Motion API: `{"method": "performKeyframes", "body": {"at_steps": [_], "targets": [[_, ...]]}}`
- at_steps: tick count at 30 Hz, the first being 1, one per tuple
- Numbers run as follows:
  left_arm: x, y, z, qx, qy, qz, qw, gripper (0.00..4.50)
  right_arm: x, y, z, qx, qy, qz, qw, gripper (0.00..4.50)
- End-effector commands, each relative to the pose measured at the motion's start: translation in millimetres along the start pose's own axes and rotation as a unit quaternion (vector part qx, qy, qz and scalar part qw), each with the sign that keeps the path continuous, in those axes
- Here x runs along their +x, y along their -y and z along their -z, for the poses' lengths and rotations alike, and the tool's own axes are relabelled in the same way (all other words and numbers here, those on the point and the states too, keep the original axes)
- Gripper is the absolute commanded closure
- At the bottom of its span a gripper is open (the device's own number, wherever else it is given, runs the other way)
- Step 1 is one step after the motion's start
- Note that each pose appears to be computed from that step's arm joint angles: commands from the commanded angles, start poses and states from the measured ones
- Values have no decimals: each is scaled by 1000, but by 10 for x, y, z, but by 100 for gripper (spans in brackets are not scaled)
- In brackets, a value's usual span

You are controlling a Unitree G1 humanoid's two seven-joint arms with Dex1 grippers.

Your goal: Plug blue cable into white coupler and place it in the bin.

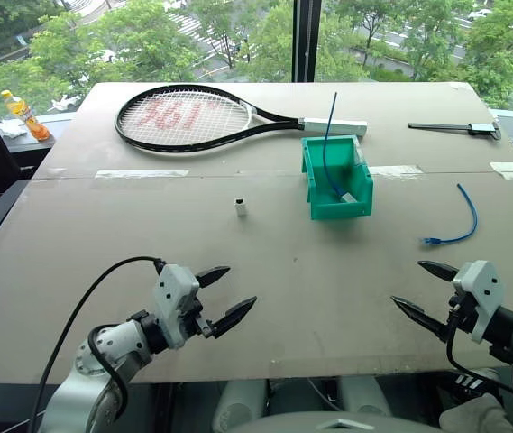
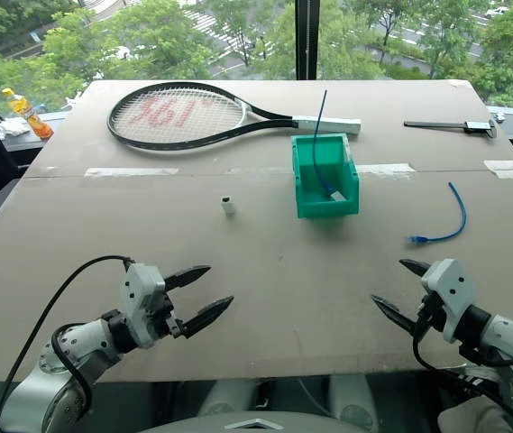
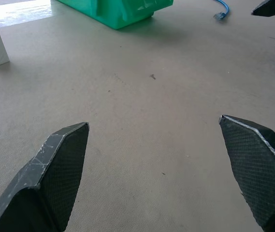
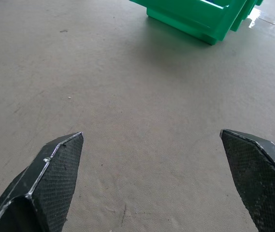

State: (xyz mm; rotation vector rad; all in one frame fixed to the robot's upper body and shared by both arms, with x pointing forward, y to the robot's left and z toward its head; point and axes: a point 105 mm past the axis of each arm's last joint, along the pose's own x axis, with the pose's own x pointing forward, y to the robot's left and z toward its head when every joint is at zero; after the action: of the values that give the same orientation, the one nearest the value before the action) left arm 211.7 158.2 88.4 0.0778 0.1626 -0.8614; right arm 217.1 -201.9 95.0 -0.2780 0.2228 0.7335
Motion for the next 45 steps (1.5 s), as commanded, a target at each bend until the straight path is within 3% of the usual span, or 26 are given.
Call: {"method": "performKeyframes", "body": {"at_steps": [1,4,9,16,24,27,35,36,42,45], "targets": [[21,-48,-161,-7,29,2,1000,9,12,-2,-155,-9,10,-9,1000,0],[110,-83,-388,-36,73,15,997,9,-6,142,-309,-23,-3,-20,1000,0],[152,55,-517,-18,71,83,994,9,-51,368,-400,-50,-53,-48,996,0],[176,277,-532,68,41,186,979,9,-12,1018,-276,-115,-200,-76,970,0],[189,346,-599,87,45,193,976,9,200,1341,-47,-122,-257,-120,951,0],[183,369,-604,85,46,190,977,0,270,1387,45,-126,-274,-132,944,85],[156,347,-586,78,50,163,982,0,289,1377,112,-131,-288,-170,934,419],[156,347,-574,77,50,161,983,0,296,1366,112,-133,-286,-173,933,443],[131,291,-497,80,40,147,985,0,532,1068,-130,-169,-239,-222,930,443],[95,215,-402,86,25,129,988,0,871,601,-393,-203,-196,-262,923,443]]}}
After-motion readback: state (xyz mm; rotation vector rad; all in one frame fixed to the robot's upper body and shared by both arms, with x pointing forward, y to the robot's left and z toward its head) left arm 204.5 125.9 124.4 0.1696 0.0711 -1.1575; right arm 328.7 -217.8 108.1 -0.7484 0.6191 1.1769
